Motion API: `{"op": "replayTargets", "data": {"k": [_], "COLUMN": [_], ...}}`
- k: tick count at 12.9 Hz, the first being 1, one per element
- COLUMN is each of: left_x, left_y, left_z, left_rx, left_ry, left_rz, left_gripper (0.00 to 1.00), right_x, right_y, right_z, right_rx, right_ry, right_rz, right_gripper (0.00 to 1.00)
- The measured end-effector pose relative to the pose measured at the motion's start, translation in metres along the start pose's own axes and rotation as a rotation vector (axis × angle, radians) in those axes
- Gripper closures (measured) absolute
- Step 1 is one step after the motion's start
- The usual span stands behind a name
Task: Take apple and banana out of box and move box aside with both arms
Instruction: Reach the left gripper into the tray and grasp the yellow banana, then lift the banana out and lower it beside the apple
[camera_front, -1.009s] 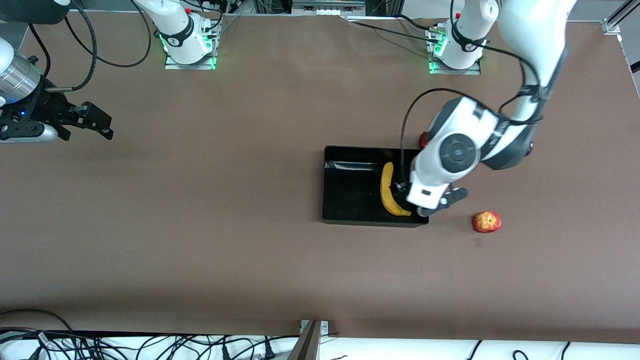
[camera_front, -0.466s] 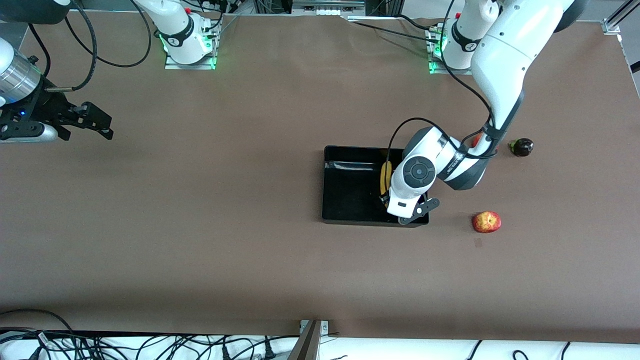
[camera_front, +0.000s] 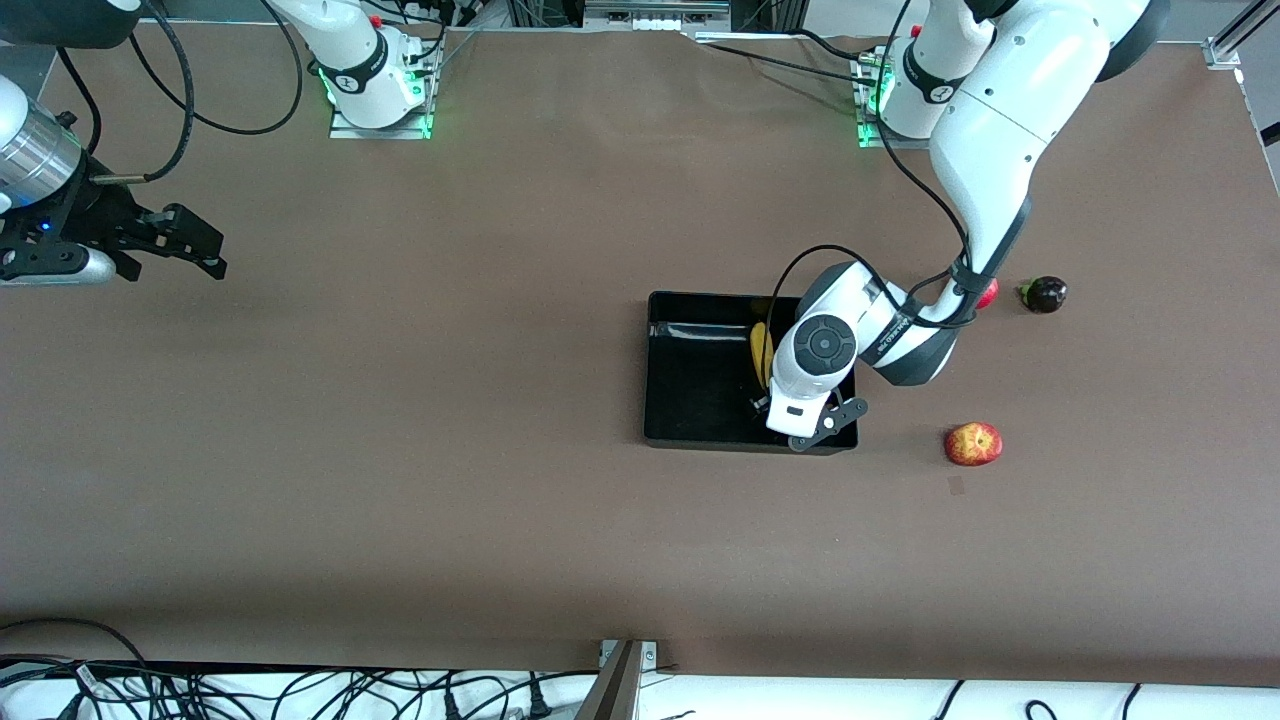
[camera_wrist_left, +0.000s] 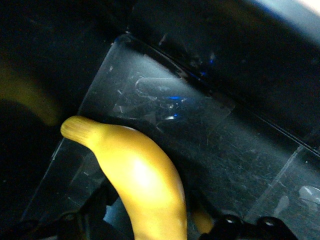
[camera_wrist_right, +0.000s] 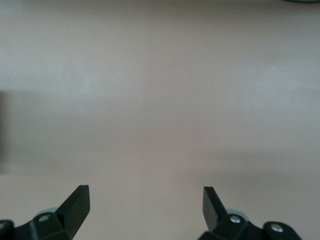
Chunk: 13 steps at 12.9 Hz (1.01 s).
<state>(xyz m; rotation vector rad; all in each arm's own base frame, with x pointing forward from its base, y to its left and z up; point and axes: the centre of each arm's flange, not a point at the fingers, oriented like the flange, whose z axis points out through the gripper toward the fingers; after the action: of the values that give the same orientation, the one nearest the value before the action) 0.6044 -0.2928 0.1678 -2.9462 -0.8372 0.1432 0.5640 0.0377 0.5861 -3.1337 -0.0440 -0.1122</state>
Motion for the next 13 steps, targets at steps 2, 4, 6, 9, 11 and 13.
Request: {"op": "replayTargets", "data": {"k": [2,4,6,9,11,13], "left_x": [-0.001,-0.006,-0.013,-0.01,0.002,0.016], "left_y": [0.002,0.001,-0.003,-0.016,-0.03,-0.045], "left_z": [-0.006,-0.012,-0.036,-0.103,-0.136,-0.151], "left_rx": [-0.007,0.033,0.093,0.116,0.13,0.148], "left_ry": [0.004,-0.009,-0.037,-0.085,-0.109,-0.136], "left_rz": [0.003,0.012,0.033,0.071,0.1,0.167], "left_gripper": [0.52,0.62,0.62,0.63,0.63,0.63], "right_x": [0.0,0.0,0.0,0.0,0.0,0.0], "right_y": [0.0,0.0,0.0,0.0,0.0,0.0], "right_z": [0.0,0.0,0.0,0.0,0.0,0.0], "right_rx": [0.0,0.0,0.0,0.0,0.0,0.0], "right_ry": [0.0,0.0,0.0,0.002,0.002,0.002], "right_rz": [0.0,0.0,0.0,0.0,0.0,0.0], "right_gripper": [0.0,0.0,0.0,0.0,0.0,0.0]}}
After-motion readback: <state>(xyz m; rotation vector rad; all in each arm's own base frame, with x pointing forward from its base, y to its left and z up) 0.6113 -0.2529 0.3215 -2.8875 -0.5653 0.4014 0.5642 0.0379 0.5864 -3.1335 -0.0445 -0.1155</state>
